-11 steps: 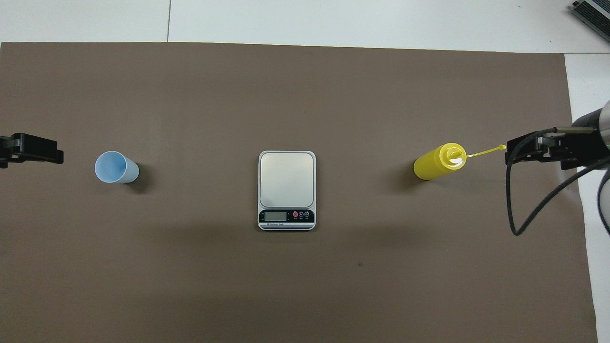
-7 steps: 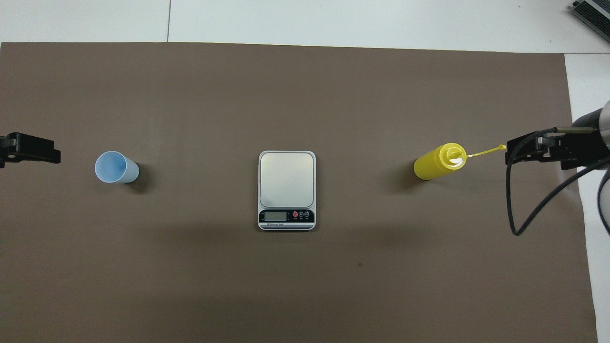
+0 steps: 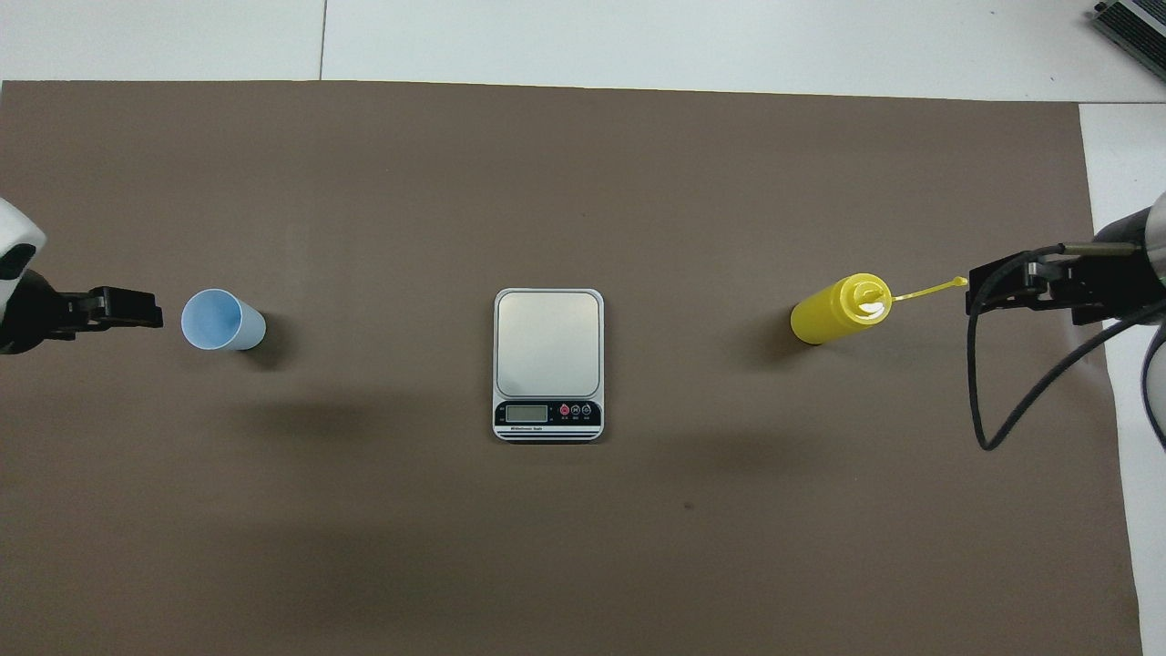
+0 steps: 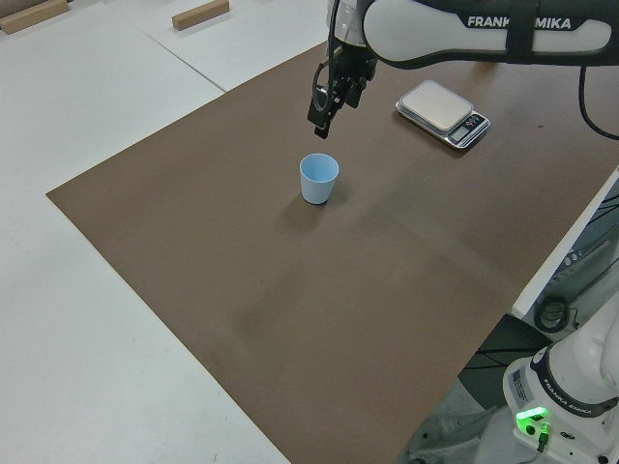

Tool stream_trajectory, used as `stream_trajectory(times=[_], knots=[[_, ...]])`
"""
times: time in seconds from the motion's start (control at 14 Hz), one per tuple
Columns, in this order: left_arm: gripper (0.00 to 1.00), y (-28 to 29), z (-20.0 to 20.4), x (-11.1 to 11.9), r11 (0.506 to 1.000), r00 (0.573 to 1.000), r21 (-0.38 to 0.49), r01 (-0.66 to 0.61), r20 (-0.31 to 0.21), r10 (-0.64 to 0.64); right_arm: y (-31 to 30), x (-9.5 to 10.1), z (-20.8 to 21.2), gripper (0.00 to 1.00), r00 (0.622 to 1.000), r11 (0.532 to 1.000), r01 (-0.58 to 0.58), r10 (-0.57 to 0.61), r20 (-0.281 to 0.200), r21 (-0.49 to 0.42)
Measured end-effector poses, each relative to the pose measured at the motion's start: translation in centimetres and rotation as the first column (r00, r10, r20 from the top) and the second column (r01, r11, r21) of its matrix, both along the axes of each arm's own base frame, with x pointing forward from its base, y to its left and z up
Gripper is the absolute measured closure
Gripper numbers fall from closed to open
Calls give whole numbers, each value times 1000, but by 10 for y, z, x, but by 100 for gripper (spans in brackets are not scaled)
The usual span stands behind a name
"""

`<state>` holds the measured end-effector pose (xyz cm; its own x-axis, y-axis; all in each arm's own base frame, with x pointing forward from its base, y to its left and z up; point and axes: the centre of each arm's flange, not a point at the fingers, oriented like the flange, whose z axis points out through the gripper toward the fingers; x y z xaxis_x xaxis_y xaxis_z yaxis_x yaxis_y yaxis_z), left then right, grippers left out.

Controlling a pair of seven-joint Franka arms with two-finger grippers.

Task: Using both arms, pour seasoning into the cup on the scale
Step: 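Reach the left gripper to the blue cup and grasp it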

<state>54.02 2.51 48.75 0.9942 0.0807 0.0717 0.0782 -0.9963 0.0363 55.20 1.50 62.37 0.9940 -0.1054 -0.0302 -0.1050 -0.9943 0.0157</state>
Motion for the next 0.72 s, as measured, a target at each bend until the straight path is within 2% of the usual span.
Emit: stream_trajectory(times=[0.29, 0.5, 0.72], knots=[[0, 0, -66, 20, 1000, 1000, 12, -5, 29, 5, 0, 0, 0, 0, 1000, 1000, 0, 0, 0, 0], [0, 5, -95, 17, 1000, 998, 19, 0, 58, -1, 0, 0, 0, 0, 1000, 1000, 0, 0, 0, 0], [0, 13, -119, 13, 1000, 998, 25, 4, 61, -5, 0, 0, 0, 0, 1000, 1000, 0, 0, 0, 0]])
